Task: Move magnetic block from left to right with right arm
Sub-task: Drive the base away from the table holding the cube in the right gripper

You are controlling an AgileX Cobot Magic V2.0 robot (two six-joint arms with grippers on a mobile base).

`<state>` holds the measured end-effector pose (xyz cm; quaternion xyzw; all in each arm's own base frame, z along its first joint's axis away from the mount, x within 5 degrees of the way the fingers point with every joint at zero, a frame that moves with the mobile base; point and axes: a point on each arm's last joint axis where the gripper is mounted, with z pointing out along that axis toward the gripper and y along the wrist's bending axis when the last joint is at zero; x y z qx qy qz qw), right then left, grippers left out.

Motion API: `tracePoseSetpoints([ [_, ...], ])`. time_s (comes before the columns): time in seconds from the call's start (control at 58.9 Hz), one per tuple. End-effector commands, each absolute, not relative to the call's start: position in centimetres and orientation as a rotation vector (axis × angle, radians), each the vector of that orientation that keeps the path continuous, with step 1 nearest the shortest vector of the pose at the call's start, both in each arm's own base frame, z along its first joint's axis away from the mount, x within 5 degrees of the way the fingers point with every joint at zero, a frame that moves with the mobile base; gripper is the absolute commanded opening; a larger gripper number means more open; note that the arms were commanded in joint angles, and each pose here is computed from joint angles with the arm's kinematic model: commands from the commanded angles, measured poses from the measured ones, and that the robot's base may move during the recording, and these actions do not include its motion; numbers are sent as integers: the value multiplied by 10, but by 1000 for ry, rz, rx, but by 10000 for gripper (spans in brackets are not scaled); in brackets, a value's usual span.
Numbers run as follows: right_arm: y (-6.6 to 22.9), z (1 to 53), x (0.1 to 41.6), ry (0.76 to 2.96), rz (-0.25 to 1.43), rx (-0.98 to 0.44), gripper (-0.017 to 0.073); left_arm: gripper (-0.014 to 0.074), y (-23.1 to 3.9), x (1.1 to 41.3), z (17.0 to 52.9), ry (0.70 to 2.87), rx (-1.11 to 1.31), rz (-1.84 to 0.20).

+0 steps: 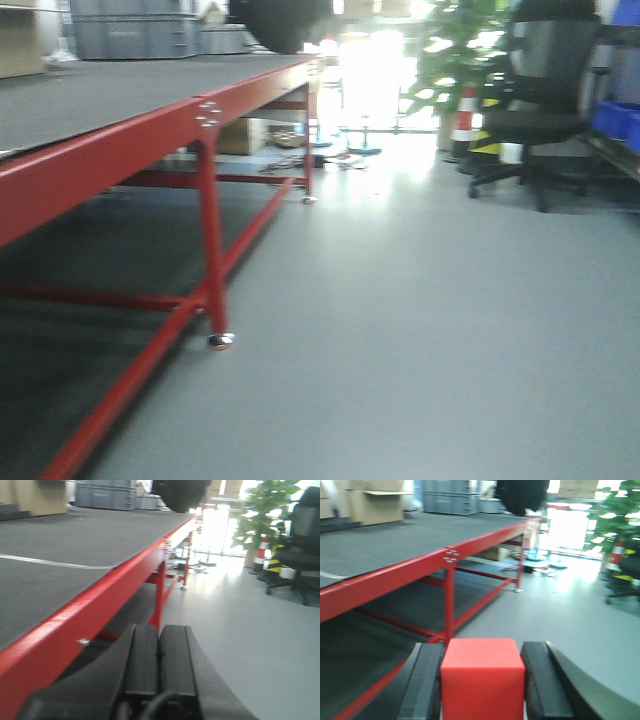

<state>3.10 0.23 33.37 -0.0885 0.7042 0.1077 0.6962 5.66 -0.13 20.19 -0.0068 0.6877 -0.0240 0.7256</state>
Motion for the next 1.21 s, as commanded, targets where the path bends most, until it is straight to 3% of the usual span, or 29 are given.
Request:
tracePoseSetpoints([
  [0.0, 3, 349, 30, 1467, 234, -202, 193, -116, -1, 55, 207, 1423, -18, -57],
  [1.189, 3, 349, 31, 1469, 235, -204, 193, -116, -1, 55, 208, 1426, -18, -57],
])
